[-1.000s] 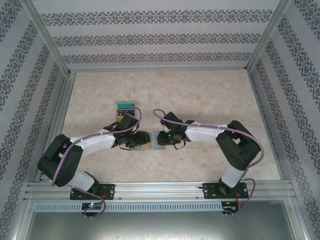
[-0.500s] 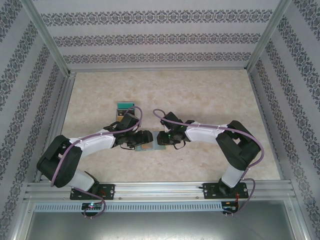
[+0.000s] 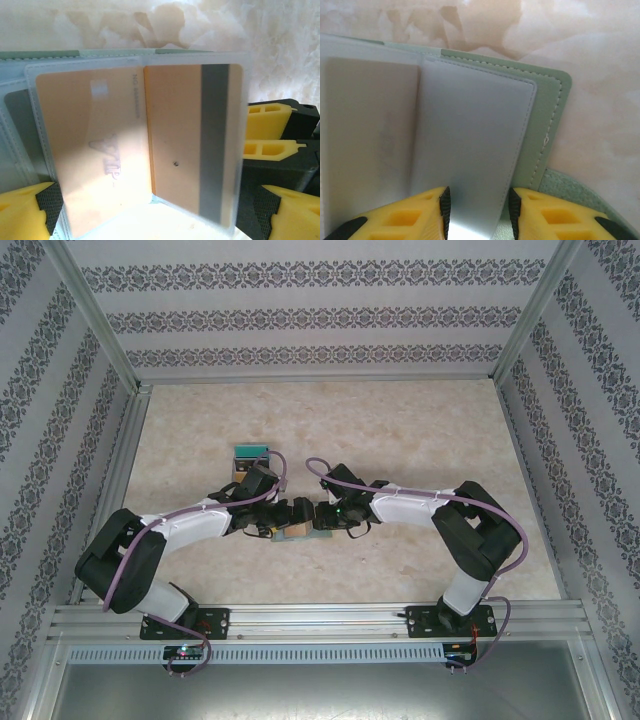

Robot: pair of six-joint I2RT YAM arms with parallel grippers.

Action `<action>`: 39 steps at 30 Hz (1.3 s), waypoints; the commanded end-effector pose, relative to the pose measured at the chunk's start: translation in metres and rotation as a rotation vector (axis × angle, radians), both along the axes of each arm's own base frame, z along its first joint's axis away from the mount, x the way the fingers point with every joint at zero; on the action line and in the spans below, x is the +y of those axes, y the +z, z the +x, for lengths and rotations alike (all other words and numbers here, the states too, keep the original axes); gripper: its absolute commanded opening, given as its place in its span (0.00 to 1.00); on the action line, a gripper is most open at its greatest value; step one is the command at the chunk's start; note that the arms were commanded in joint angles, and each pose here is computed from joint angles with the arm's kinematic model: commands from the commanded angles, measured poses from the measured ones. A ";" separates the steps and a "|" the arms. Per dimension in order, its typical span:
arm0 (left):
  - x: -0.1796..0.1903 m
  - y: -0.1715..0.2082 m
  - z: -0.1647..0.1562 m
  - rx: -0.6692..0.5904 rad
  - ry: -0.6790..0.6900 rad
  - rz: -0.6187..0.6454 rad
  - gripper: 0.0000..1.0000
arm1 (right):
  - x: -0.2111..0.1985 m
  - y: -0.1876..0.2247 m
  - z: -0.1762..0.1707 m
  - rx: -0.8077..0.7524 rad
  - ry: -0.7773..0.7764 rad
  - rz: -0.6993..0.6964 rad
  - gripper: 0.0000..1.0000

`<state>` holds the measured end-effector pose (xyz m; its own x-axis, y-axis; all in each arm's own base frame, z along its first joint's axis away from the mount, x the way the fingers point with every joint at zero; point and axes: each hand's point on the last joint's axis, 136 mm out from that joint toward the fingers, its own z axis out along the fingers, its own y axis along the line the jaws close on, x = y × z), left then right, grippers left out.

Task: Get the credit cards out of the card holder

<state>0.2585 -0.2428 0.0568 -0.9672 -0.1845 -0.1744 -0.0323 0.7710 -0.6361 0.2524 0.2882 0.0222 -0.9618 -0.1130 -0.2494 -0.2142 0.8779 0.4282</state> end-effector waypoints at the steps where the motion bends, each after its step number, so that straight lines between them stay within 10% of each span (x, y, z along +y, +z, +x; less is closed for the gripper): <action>1: -0.016 0.009 0.000 -0.028 -0.045 -0.054 1.00 | -0.008 -0.013 -0.004 0.012 -0.012 -0.051 0.41; 19: 0.013 0.038 0.012 -0.099 0.009 0.040 0.97 | -0.041 0.029 0.019 -0.083 -0.132 -0.037 0.42; 39: -0.023 0.016 0.022 0.045 0.053 -0.076 0.10 | -0.027 0.026 0.021 -0.092 -0.072 -0.037 0.20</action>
